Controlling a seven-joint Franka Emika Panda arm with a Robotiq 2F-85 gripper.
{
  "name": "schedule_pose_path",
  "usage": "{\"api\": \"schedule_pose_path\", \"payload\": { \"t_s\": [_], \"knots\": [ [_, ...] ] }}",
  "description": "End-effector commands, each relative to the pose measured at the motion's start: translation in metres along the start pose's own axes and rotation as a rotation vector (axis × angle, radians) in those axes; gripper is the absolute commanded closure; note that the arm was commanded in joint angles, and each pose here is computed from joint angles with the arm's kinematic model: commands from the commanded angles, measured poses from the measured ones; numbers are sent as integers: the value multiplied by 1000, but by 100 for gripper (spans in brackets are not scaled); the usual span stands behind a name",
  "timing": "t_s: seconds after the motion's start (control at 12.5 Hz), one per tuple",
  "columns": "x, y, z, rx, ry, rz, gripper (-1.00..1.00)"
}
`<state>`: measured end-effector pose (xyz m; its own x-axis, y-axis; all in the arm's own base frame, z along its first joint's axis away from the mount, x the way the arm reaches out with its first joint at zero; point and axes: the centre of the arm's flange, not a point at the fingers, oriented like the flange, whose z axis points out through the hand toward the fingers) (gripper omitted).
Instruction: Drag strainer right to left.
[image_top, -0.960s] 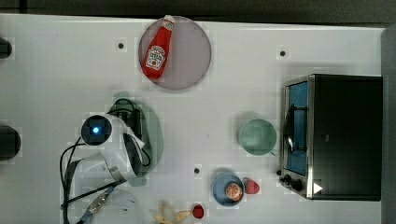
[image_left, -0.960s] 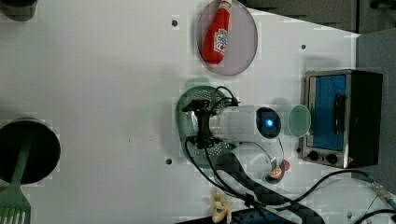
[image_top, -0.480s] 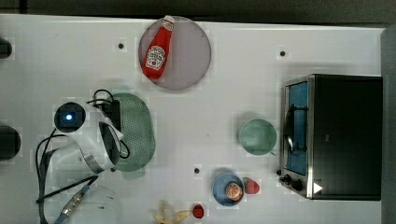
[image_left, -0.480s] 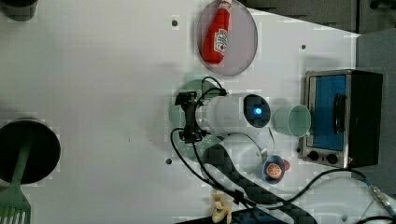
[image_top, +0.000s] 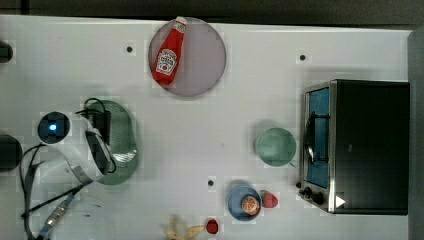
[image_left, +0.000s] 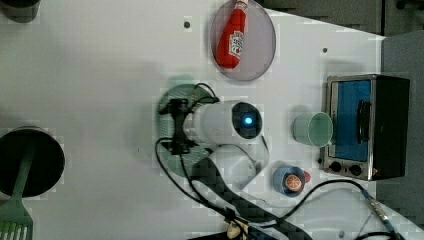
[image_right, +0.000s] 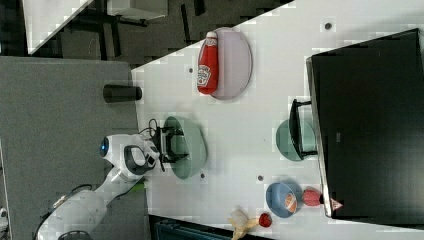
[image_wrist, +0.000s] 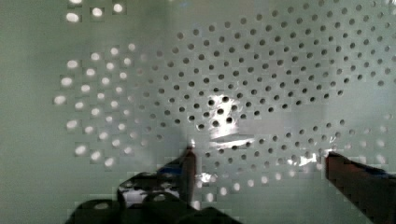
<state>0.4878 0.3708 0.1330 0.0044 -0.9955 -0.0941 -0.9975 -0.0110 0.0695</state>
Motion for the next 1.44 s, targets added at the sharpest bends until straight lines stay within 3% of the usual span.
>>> {"api": "schedule_pose_path", "payload": {
  "t_s": [0.08,0.56,0.8,1.12,1.44],
  "knots": [
    [-48,11,-7,10,-27,37,-100],
    [-80,12,-13,24,-63,9,-100],
    [-66,5,-62,-21,-11,-143,-100],
    [-13,-23,-210,5,6,-341,-100],
    [105,-28,-370,49,-16,-454,-100]
  ]
}}
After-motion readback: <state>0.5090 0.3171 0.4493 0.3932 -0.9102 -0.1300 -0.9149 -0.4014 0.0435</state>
